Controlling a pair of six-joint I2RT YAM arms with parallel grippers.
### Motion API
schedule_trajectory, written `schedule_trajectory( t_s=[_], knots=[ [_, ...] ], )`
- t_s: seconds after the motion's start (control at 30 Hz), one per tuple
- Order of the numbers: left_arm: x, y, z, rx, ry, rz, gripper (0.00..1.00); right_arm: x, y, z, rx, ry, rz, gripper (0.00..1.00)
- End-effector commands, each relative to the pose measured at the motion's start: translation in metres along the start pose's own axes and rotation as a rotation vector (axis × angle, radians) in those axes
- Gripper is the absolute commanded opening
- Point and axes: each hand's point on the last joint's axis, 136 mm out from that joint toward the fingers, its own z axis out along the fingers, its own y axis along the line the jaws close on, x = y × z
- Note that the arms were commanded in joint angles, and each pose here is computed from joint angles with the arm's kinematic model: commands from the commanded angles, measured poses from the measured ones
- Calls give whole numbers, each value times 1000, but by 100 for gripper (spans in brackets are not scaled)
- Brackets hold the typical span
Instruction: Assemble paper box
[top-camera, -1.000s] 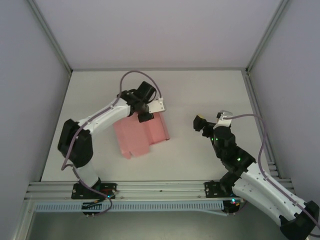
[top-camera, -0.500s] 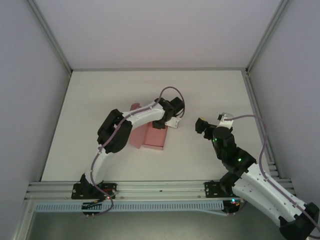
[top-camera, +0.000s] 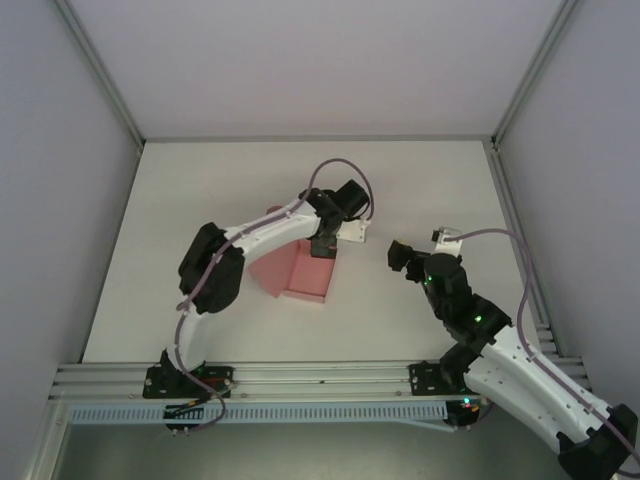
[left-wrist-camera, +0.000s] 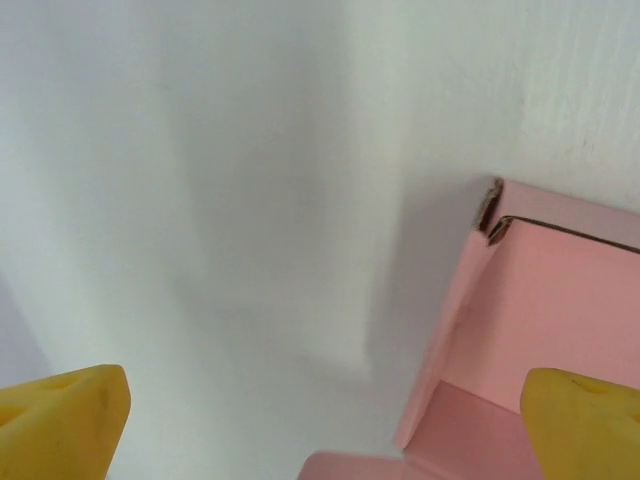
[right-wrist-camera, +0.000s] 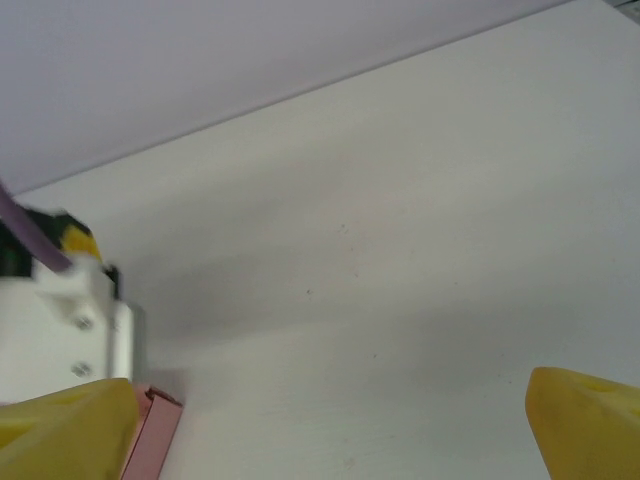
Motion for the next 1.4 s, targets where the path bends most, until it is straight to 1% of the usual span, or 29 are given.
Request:
schedule_trajectory(
  t_s=[0.0,0.07,0.17,0.23,0.3,0.33,0.4,0.47,0.5,0.57,0.67,0.77,0.87,0.93,1.0,1.07,1.1,1.17,1.23,1.3,1.33,1.37],
  knots=[
    [-10,32,-40,-113,-176,-144,100,4,16,6,-65,46,-57,100],
    [-4,55,-59,-195,-262,-286,100,8,27,11,-98,84,-109,100],
    [27,91,-90,-306,-385,-619,100,13,47,21,-162,140,-185,100],
    [58,103,-104,-322,-453,-885,100,17,65,31,-219,181,-241,100],
    [97,106,-110,-301,-488,-1158,100,24,86,44,-289,229,-302,100],
    [113,103,-112,-281,-502,-1267,100,30,97,51,-330,261,-341,100],
    [142,95,-115,-266,-533,-1420,100,42,117,68,-396,330,-424,99],
    [166,84,-116,-273,-556,-1520,100,54,138,87,-443,418,-481,97],
    [174,77,-115,-266,-561,-1538,100,63,147,95,-470,473,-503,95],
    [191,64,-111,-265,-526,-1585,100,83,165,111,-537,575,-548,90],
    [211,49,-103,-266,-458,-1644,100,106,176,135,-537,659,-594,87],
    [218,41,-98,-266,-432,-1655,100,119,183,148,-544,683,-631,84],
    [220,40,-100,-270,-433,-1655,100,126,185,155,-548,697,-629,79],
    [221,41,-102,-275,-439,-1656,100,133,184,159,-543,721,-629,67],
    [221,42,-103,-275,-447,-1655,100,140,182,163,-529,737,-625,64],
    [221,43,-103,-277,-449,-1658,100,146,180,165,-530,755,-624,59],
    [220,43,-103,-276,-449,-1655,100,148,179,166,-520,760,-616,53],
    [222,42,-104,-277,-445,-1658,100,150,179,168,-516,754,-611,45],
    [222,42,-103,-276,-444,-1660,100,149,178,170,-504,742,-599,29],
    [222,42,-102,-278,-442,-1661,100,149,179,168,-507,745,-592,12],
    [222,43,-102,-277,-439,-1663,100,150,176,168,-489,750,-587,9],
    [222,43,-103,-276,-440,-1666,100,148,172,169,-460,744,-581,8]
  ],
)
